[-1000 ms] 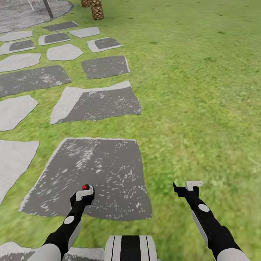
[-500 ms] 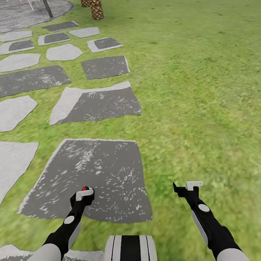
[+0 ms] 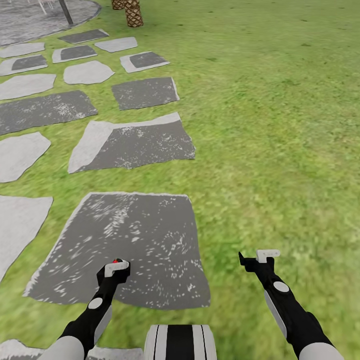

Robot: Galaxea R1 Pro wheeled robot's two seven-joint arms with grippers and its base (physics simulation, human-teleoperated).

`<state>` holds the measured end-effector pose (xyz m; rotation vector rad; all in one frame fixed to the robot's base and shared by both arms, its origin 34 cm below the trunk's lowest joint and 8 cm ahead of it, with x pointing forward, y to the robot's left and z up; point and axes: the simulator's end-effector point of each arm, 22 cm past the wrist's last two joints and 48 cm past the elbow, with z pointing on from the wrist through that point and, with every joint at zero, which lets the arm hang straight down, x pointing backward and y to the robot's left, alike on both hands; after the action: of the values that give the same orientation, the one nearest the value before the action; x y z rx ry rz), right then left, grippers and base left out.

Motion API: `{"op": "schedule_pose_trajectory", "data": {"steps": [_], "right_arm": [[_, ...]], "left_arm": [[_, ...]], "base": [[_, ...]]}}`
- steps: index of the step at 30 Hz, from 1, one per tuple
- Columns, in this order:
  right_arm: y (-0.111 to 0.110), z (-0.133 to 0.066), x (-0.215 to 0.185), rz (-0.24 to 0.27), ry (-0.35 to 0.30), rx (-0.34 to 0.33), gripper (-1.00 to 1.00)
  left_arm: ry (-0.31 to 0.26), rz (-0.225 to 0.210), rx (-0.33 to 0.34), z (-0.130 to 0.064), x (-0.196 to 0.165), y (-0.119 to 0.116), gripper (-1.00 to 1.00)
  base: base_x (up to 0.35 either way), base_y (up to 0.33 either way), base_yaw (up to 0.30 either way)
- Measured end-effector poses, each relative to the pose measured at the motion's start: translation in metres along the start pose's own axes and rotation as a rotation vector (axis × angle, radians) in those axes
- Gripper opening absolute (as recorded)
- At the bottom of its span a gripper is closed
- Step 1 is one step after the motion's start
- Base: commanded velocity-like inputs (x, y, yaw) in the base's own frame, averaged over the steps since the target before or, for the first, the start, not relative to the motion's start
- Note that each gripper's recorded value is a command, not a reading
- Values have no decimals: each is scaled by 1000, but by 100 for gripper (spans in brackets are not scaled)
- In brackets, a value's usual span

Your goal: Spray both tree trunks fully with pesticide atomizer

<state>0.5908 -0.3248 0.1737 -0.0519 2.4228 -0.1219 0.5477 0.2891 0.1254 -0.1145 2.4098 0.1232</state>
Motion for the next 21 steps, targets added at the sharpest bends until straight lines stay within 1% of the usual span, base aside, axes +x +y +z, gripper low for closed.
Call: {"op": "schedule_pose_trajectory", "data": {"steps": [21], "right_arm": [[0,0,0,0,1,0,100]], "left_arm": [[-1,-2,-1,0,0,0,100]], "base": [[1,0,0]]}}
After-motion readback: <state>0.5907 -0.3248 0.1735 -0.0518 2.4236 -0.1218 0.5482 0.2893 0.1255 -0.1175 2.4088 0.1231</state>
